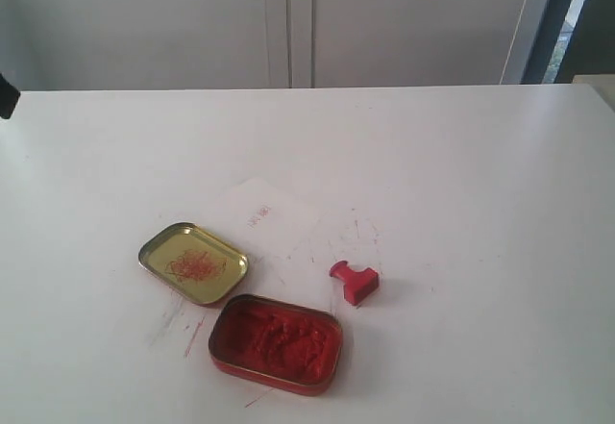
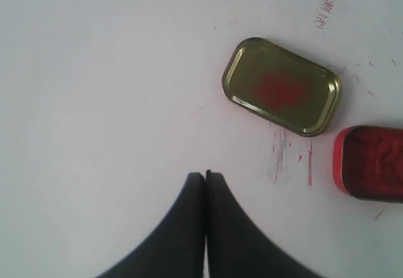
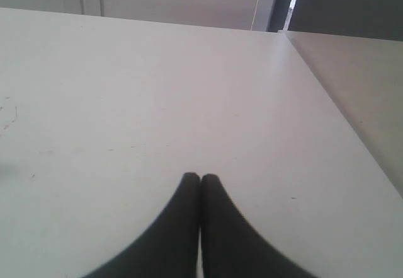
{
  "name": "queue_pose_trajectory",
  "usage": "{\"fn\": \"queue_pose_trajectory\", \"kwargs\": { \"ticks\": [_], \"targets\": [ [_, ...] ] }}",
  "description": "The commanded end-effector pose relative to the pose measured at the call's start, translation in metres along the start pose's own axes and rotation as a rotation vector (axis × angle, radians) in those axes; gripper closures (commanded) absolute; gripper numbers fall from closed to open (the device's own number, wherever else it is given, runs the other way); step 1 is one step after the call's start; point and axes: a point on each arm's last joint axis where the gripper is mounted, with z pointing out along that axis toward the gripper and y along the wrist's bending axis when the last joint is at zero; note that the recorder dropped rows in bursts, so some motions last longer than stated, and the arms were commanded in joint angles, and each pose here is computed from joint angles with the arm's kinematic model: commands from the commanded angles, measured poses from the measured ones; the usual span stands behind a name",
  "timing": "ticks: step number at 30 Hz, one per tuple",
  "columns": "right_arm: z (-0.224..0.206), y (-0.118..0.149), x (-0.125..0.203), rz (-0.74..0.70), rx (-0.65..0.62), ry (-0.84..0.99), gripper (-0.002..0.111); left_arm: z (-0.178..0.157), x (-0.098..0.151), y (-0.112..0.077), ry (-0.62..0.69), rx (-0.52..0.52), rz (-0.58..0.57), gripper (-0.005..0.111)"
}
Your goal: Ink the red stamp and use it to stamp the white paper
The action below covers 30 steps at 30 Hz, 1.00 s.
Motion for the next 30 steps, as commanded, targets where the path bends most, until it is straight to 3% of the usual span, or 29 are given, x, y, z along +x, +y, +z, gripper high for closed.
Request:
{"fn": "queue_pose_trajectory", "kwargs": {
  "ticks": [1, 6, 11, 30],
  "targets": [
    [0.0, 0.0, -0.001, -0.01, -0.001, -0.023, 0.108, -0.028, 0.027, 0.0, -0.07, -0.023, 0.014, 0.107],
    [0.0, 0.0, -0.001, -0.01, 0.0, -0.014, 0.108, -0.071, 0.063, -0.002, -0.224, -0.058, 0.043, 0.107],
    [0.0, 0.0, -0.001, -0.01, 0.0, -0.014, 0.108, -0.093, 0.081, 0.0, -0.288, -0.109, 0.066, 0.107],
    [0.0, 0.0, -0.001, -0.01, 0.0, -0.014, 0.108, -0.096, 0.083, 0.0, -0.305, -0.11, 0.067, 0.107]
  ]
}}
